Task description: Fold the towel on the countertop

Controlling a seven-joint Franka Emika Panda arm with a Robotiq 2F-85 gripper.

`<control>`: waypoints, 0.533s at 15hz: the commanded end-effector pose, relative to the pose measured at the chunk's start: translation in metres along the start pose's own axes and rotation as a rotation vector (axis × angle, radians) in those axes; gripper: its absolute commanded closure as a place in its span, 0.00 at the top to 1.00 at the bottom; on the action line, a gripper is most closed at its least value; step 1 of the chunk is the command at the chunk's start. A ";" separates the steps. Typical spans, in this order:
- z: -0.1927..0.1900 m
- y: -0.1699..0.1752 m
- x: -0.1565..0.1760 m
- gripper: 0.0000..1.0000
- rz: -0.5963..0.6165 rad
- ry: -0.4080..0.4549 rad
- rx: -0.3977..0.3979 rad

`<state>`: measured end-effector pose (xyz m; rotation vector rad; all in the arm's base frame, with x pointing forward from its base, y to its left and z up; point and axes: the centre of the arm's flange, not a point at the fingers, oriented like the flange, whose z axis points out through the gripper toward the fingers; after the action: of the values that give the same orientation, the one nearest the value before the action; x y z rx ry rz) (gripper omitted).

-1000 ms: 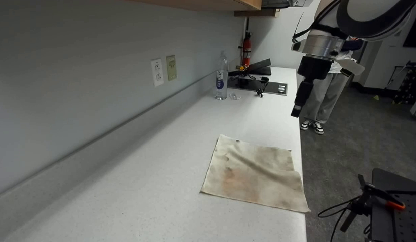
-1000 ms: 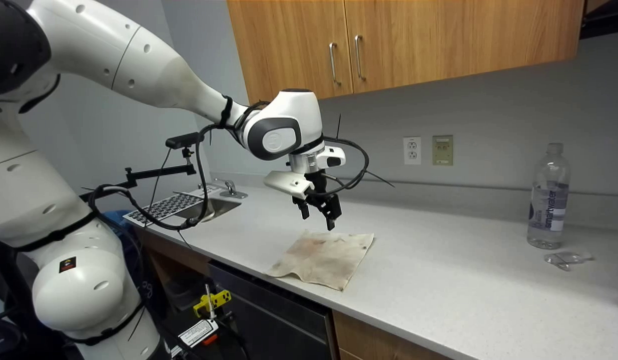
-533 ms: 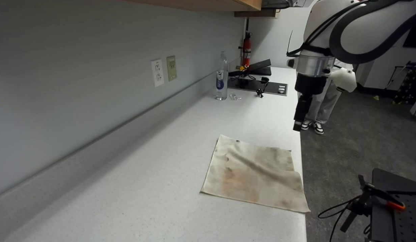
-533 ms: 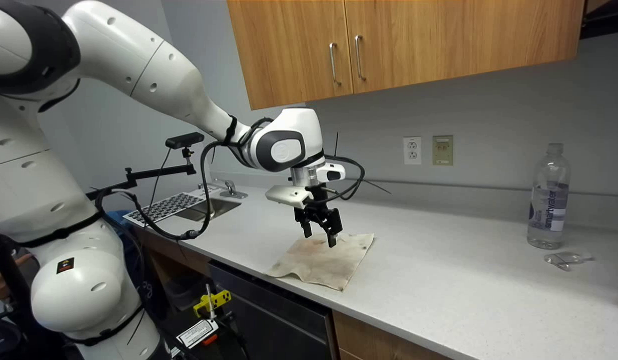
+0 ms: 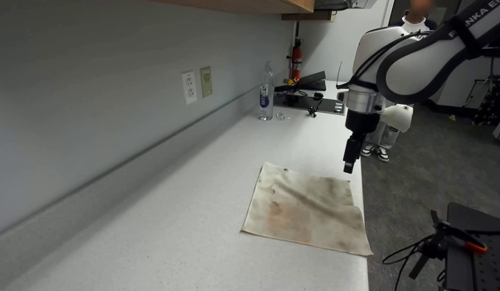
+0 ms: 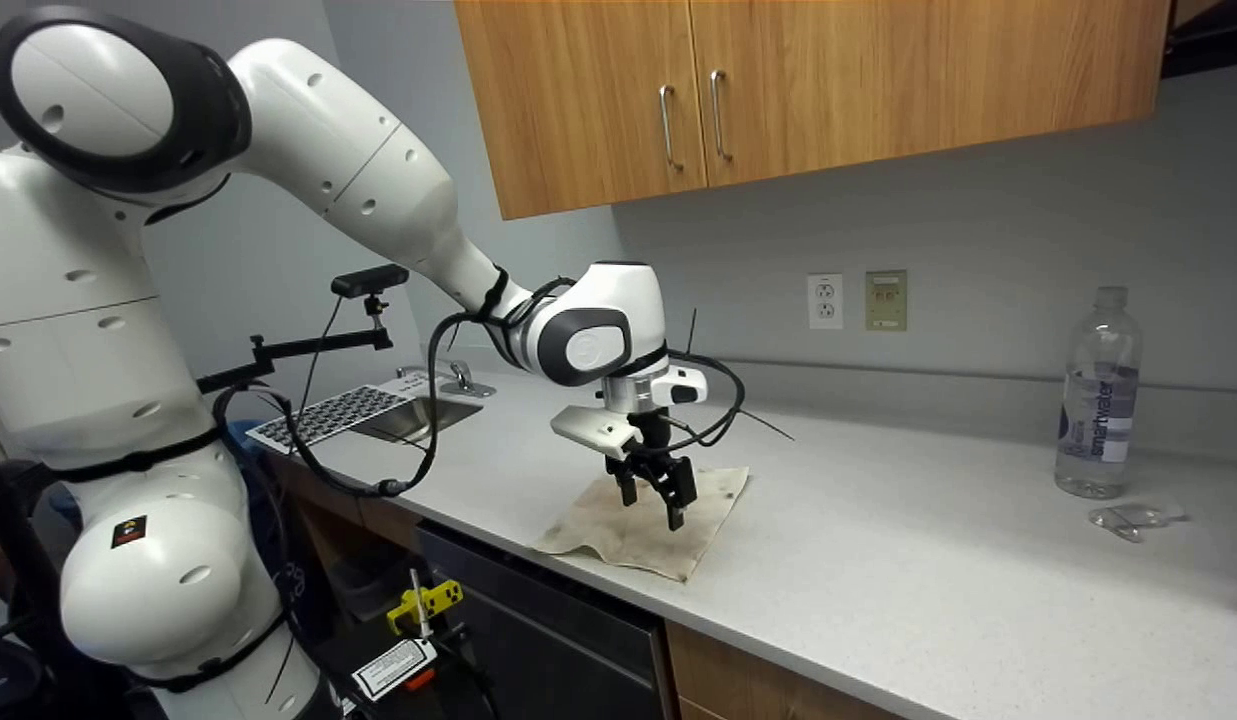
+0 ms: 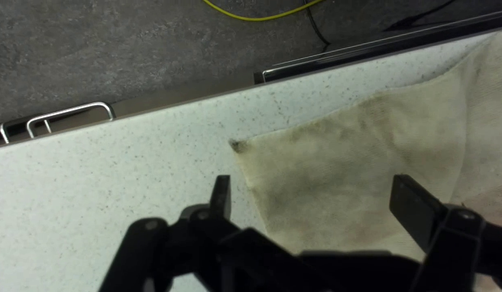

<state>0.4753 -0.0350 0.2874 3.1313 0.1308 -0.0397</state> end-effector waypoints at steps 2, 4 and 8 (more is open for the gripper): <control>0.005 0.001 0.001 1.00 0.005 -0.007 0.004; 0.004 0.001 0.003 1.00 0.006 -0.005 0.004; 0.006 0.000 0.005 1.00 0.000 -0.002 0.014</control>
<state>0.4792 -0.0358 0.2843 3.1348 0.1229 -0.0441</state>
